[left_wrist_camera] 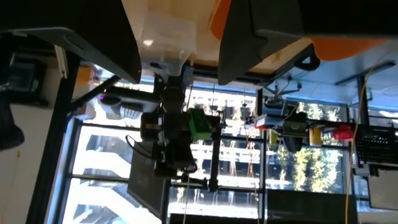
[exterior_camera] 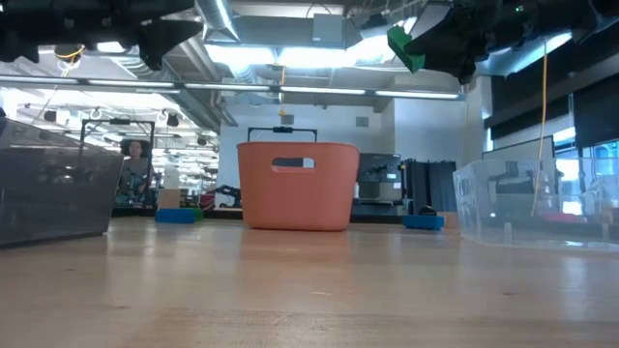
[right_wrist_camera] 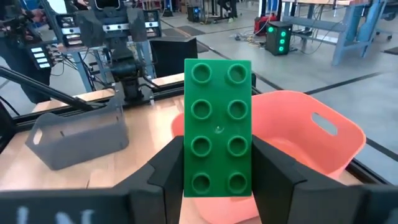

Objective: Sort & place blocks by color
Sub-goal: Put the top right green game piece into the transparent bin

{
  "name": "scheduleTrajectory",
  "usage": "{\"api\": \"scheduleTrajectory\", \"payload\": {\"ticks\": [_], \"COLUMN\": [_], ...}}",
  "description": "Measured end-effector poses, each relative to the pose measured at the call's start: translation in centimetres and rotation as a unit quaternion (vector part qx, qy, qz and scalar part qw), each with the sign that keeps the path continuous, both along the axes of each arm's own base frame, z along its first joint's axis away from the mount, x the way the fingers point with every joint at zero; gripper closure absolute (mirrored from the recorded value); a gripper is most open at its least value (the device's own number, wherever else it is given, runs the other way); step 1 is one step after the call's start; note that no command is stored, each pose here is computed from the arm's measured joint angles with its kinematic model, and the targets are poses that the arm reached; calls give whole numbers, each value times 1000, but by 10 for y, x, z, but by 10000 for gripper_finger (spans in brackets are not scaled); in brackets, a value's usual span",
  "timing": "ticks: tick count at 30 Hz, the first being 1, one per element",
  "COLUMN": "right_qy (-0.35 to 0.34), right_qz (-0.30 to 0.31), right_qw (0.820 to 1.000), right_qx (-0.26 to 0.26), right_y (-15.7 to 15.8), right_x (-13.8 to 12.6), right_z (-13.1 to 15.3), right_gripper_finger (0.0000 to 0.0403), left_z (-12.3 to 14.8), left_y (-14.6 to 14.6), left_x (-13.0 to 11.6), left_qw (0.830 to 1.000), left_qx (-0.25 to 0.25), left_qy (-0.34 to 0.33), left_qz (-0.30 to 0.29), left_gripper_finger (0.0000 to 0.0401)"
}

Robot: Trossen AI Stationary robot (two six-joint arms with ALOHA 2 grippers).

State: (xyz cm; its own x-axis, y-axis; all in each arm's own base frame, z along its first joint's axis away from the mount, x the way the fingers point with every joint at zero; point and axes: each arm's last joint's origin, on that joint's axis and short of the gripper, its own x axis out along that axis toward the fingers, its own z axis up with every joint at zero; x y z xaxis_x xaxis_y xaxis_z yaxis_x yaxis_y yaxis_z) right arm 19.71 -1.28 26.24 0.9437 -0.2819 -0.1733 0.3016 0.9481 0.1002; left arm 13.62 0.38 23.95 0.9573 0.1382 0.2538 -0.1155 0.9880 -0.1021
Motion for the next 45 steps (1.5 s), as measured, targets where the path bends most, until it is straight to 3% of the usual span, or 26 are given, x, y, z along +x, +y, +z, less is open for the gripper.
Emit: {"api": "scheduleTrajectory", "payload": {"ticks": [8, 13, 19, 22, 26, 29, 34, 42, 45], "right_qy": [46, 170, 333, 412, 493, 525, 556, 562, 568], "right_qz": [54, 47, -5, -28, -67, -84, -84, -61, -54], "right_qw": [997, 978, 928, 891, 847, 828, 813, 815, 809], "right_qx": [39, 111, 169, 188, 189, 177, 153, 127, 138], "right_y": [11, 29, 52, 63, 72, 75, 78, 76, 72], "right_x": [0, -10, -16, -14, -8, 0, 14, 32, 33], "right_z": [-11, -13, -9, -19, -39, -54, -75, -94, -94], "right_gripper_finger": [262, 262, 262, 262, 262, 262, 262, 261, 209], "left_z": [-2, -2, -2, -2, -2, -2, -2, -2, -2], "left_y": [-1, -1, -1, -1, -1, -1, -1, -1, -1], "left_x": [5, 5, 5, 5, 5, 5, 5, 5, 5], "left_qw": [1000, 1000, 1000, 1000, 1000, 1000, 1000, 1000, 1000], "left_qx": [-2, -4, -4, -5, -14, -16, -16, -16, -16], "left_qy": [6, 5, 3, 2, 1, 1, 2, 4, 5], "left_qz": [-2, -3, -3, -3, -6, -6, -6, -6, -6], "left_gripper_finger": [193, 193, 193, 193, 193, 193, 193, 193, 193]}}
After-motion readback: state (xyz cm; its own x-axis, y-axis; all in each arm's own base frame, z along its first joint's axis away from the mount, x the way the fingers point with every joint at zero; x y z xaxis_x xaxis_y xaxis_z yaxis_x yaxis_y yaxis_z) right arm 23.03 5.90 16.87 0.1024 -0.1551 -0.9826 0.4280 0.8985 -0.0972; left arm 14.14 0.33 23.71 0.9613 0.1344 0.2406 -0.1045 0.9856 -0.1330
